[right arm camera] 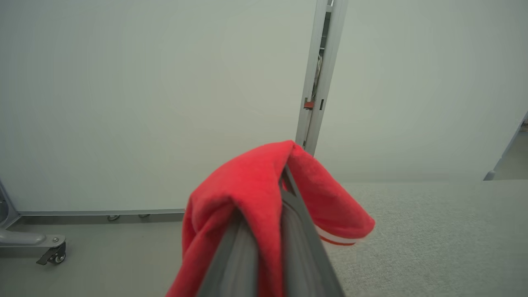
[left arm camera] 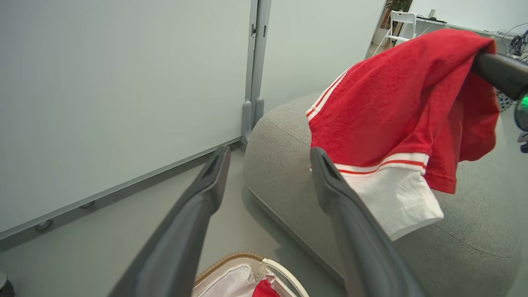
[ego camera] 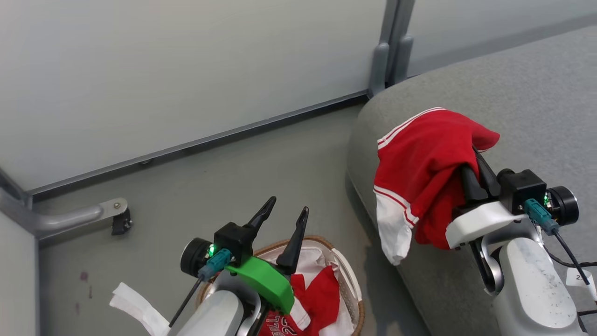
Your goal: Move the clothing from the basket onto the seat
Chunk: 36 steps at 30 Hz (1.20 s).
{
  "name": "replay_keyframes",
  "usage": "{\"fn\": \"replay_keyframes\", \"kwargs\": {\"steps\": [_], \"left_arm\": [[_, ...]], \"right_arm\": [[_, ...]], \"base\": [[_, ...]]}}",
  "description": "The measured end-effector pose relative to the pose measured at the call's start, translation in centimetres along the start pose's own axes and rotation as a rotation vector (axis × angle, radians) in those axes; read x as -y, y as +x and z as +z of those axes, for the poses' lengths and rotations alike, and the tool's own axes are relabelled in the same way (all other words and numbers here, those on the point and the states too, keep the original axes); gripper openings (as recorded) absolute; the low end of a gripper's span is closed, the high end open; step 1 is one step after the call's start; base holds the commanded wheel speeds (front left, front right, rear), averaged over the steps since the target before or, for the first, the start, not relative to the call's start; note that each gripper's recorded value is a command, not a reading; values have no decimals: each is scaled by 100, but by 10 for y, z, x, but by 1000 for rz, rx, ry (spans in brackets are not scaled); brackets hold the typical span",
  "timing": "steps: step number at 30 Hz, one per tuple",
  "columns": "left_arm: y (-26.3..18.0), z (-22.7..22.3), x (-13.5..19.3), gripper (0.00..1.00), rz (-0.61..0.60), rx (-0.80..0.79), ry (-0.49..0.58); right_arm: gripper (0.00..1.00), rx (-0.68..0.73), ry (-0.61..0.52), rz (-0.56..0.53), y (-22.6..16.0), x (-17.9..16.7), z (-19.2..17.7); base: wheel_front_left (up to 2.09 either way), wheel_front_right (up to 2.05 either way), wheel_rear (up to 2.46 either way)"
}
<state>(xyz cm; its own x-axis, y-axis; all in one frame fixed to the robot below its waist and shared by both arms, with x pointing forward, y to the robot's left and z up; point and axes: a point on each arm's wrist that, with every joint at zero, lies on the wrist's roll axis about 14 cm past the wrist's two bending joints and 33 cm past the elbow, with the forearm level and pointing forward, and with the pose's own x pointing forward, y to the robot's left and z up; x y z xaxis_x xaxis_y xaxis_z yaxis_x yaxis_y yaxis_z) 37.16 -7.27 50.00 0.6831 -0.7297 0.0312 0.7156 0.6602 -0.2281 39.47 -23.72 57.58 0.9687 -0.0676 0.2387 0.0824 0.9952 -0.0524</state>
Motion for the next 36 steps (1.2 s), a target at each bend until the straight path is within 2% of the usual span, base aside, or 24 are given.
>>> {"fn": "replay_keyframes", "kwargs": {"steps": [8,16,22,30,33,36], "left_arm": [[23,-17,34,100,-125,-42,-23],[39,-30,34,100,-163,-61,-51],[53,-34,16,100,-149,-50,-66],[74,-48,-27,100,-123,-39,-64],[78,-60,-45,100,-109,-49,-65],[81,-78,-62,100,-90,-73,-76]], "right_arm": [[0,-23,-55,-115,-22,44,-1],[0,-33,-97,-173,-9,67,-4],[0,53,-142,-199,43,81,21],[0,189,-277,-243,134,120,67],[0,202,-303,-274,161,135,67],[0,183,-305,-291,185,141,51]], "base": [[0,0,0],[0,0,0],[0,0,0],[0,0,0],[0,0,0],[0,0,0]]}}
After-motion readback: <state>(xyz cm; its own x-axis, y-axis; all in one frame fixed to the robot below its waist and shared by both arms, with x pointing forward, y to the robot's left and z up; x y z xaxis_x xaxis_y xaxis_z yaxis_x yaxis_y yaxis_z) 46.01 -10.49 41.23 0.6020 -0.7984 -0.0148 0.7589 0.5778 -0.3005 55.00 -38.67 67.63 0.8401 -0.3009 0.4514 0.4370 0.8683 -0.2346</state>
